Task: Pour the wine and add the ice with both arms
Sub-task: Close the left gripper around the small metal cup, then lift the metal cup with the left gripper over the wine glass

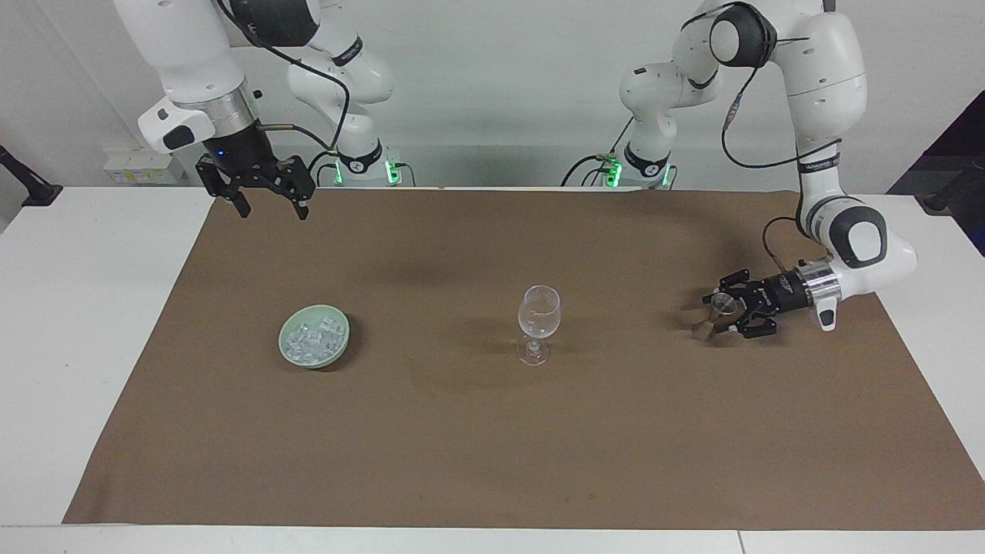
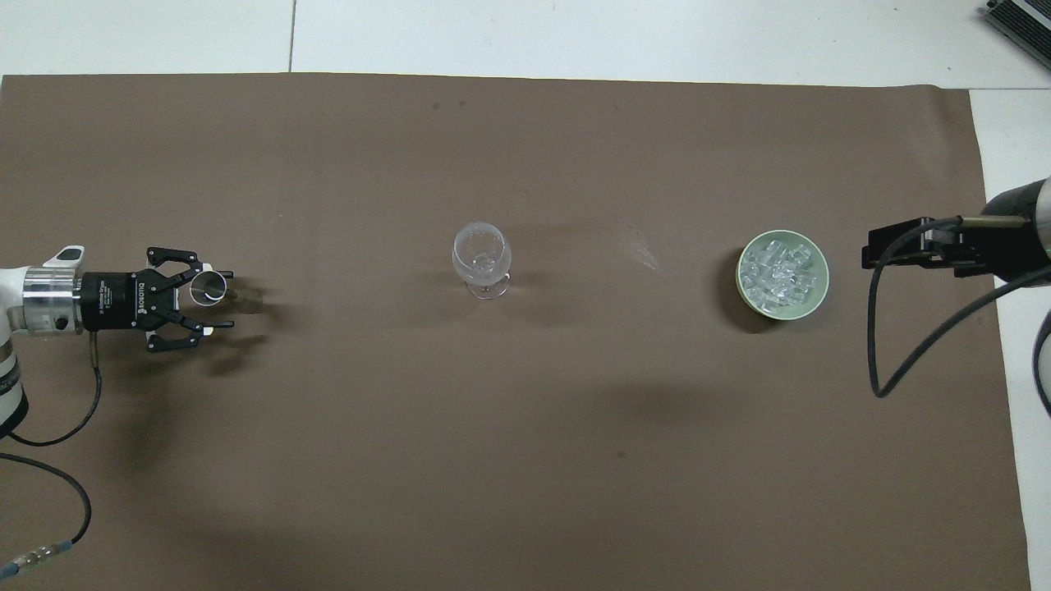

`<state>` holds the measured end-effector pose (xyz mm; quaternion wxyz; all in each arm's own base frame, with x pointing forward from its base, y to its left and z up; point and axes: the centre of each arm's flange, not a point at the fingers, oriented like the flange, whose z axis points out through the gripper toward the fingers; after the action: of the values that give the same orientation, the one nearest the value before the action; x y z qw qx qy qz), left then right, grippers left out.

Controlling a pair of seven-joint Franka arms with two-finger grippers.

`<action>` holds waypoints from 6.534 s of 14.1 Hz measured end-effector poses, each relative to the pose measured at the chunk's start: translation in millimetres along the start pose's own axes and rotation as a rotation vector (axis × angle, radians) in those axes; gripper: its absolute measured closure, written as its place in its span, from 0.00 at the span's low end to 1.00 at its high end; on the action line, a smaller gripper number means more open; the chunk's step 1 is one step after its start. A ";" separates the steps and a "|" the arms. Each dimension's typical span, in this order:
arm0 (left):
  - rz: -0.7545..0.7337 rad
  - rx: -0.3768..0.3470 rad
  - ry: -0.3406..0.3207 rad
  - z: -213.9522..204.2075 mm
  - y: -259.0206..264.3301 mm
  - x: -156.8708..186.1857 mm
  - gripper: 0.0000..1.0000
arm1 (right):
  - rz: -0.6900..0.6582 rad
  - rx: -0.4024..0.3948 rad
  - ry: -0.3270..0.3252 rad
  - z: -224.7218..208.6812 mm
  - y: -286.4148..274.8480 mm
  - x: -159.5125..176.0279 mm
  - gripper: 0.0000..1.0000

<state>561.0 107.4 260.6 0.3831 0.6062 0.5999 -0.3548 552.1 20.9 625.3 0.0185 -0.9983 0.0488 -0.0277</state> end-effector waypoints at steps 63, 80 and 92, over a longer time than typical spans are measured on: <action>-0.189 -0.034 0.227 107.9 35.8 -282.8 0.74 | 0.000 0.000 0.000 0.0 0.0 0.0 0.00; -0.016 -0.018 0.344 196.2 14.0 -334.6 0.74 | 0.000 0.000 0.000 0.0 0.0 0.0 0.00; 0.110 -0.103 0.429 211.5 15.1 -349.5 0.74 | 0.000 0.000 0.000 0.0 0.0 0.0 0.00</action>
<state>572.3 -239.8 476.0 0.2961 0.6792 0.6510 -0.1652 552.1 20.9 625.3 0.0185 -0.9983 0.0488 -0.0277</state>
